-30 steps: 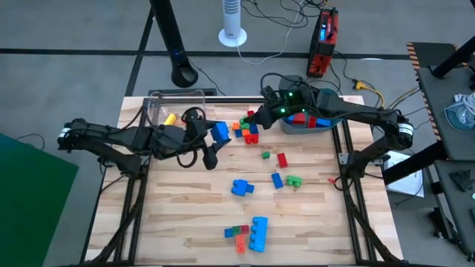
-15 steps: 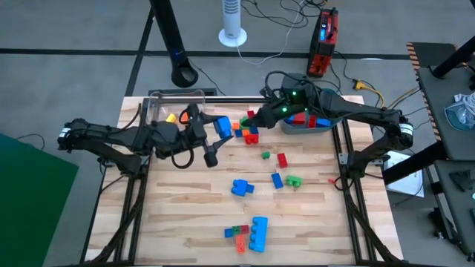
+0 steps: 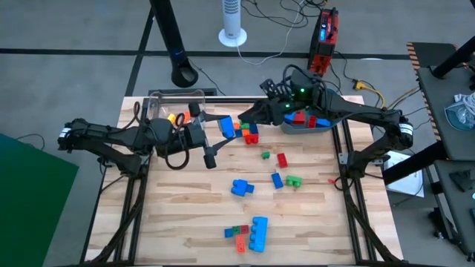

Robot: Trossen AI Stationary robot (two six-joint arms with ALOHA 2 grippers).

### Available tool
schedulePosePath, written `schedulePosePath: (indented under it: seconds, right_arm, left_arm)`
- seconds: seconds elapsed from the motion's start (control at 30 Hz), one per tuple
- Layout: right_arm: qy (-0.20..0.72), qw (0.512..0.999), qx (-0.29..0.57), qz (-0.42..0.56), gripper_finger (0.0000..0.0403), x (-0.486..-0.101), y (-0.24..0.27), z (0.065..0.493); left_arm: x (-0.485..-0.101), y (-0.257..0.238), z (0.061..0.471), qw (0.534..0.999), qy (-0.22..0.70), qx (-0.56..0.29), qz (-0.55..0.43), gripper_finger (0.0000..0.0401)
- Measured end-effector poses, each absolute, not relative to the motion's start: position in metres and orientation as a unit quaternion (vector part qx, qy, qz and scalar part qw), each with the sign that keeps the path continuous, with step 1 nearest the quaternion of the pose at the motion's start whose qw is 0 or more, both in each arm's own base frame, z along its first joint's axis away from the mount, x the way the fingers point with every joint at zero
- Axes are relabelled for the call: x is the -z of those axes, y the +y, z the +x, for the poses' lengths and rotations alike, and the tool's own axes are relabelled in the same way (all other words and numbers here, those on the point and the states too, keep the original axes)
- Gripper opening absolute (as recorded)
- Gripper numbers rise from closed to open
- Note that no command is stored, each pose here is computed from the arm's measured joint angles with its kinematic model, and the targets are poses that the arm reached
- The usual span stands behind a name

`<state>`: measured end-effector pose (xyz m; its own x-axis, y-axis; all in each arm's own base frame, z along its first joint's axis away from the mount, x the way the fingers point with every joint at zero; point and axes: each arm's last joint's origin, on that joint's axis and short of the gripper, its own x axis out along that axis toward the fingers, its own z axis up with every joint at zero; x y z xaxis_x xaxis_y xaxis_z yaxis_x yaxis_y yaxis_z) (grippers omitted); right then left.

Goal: Sort blocks by size
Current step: Put the big blue game piece into the blue bin

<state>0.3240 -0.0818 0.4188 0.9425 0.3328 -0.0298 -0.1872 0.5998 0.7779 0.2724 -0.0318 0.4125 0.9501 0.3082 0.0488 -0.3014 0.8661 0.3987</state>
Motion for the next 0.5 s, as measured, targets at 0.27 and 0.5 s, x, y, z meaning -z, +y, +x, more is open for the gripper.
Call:
schedulePosePath:
  seconds: [0.27, 0.5]
  right_arm:
    - [0.091, 0.887, -0.146, 0.428, 0.0357, -0.416, -0.081, 0.327]
    - [0.099, 0.884, -0.145, 0.433, 0.0357, -0.410, -0.081, 0.333]
  left_arm:
    - [-0.407, -0.031, 0.282, 0.968, 0.006, -0.143, 0.207, 0.0264]
    - [-0.405, -0.028, 0.291, 0.969, -0.008, -0.138, 0.204, 0.0264]
